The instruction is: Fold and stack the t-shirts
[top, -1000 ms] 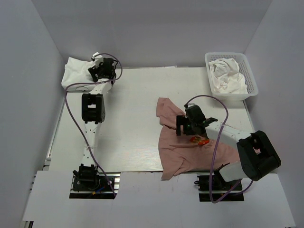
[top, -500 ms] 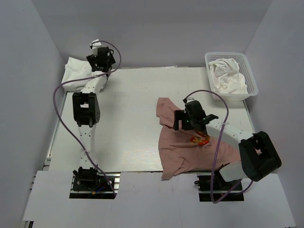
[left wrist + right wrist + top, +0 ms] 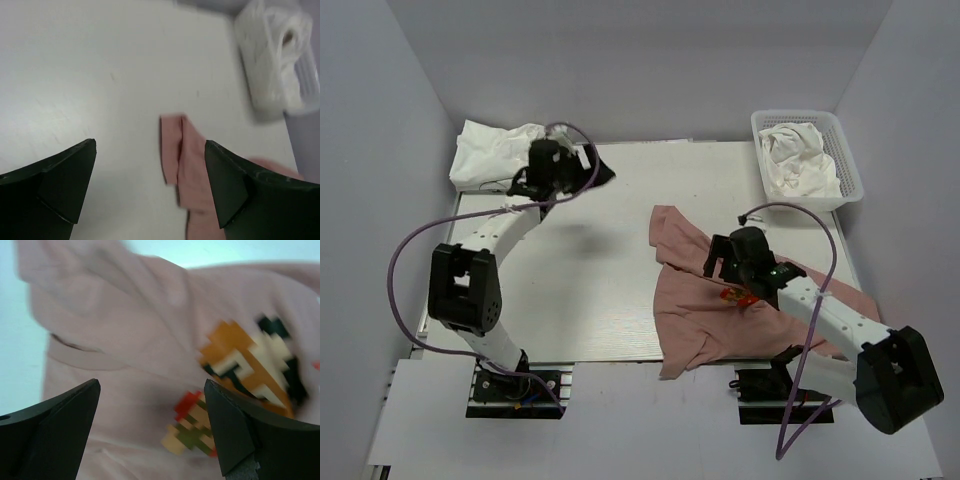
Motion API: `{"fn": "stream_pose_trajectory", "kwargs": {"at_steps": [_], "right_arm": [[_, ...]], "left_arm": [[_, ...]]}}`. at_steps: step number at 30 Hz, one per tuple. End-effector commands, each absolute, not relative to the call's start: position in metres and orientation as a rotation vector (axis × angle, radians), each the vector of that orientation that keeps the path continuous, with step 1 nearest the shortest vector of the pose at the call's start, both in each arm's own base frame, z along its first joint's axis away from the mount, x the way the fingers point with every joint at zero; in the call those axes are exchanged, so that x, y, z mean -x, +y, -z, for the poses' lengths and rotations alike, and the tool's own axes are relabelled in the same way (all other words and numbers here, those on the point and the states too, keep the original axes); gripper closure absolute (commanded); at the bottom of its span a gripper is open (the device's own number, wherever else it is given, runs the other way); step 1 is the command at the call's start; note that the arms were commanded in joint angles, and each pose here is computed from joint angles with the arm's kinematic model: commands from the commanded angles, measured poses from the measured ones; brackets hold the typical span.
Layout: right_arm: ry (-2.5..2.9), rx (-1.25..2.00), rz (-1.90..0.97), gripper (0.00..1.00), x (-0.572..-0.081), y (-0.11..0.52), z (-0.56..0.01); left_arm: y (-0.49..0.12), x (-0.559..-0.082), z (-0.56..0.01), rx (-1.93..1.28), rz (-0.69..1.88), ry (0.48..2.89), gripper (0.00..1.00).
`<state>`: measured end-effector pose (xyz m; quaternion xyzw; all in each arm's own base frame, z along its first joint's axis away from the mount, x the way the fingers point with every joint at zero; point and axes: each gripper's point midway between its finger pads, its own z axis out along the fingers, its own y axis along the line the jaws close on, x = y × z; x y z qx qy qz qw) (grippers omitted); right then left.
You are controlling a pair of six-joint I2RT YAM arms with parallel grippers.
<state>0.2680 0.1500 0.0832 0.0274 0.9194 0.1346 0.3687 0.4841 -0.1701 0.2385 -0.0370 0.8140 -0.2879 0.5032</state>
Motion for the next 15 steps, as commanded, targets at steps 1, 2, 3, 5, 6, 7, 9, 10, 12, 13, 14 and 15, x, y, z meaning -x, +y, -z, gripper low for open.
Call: {"fn": "stream_pose_trajectory", "kwargs": {"at_steps": [1,2,3,5,6,7,9,10,12,13,14,15], "right_arm": [[2.387,-0.254,-0.197,0.1,-0.25,0.111,-0.067],[2.373,-0.285,-0.174,0.1,-0.25,0.103,-0.067],[2.399,-0.282,-0.151,0.1,-0.242,0.097,-0.055],[2.392,-0.252,-0.179,0.1,-0.243,0.098,-0.056],[2.41,-0.222,-0.182,0.1,-0.239,0.098,-0.048],[2.406,-0.2,-0.223,0.1,-0.24,0.105,-0.047],[2.42,-0.108,-0.318,0.1,-0.236,0.12,-0.041],[2.404,-0.097,-0.35,0.1,-0.239,0.125,-0.041],[2.405,-0.04,-0.476,0.1,-0.236,0.144,-0.04],[2.405,-0.018,-0.505,0.1,-0.235,0.15,-0.036],[2.376,-0.007,-0.544,0.1,-0.241,0.158,-0.038],[2.382,0.037,-0.614,0.1,-0.237,0.168,-0.038]], "left_arm": [[-0.227,-0.409,-0.166,-0.016,0.976,2.225,0.01],[-0.23,-0.395,-0.149,-0.017,0.971,2.27,0.01],[-0.241,-0.38,-0.145,-0.05,0.985,2.296,0.01],[-0.243,-0.361,-0.145,-0.067,0.982,2.312,0.01],[-0.245,-0.353,-0.145,-0.088,0.961,2.315,0.01],[-0.243,-0.348,-0.149,-0.091,0.963,2.306,0.01],[-0.241,-0.333,-0.158,-0.134,0.964,2.274,0.01],[-0.24,-0.329,-0.161,-0.137,0.966,2.264,0.01],[-0.231,-0.325,-0.164,-0.109,0.919,2.261,0.01],[-0.226,-0.323,-0.16,-0.094,0.895,2.272,0.01],[-0.219,-0.323,-0.157,-0.066,0.848,2.288,0.01],[-0.215,-0.322,-0.15,-0.05,0.822,2.309,0.01]]}}
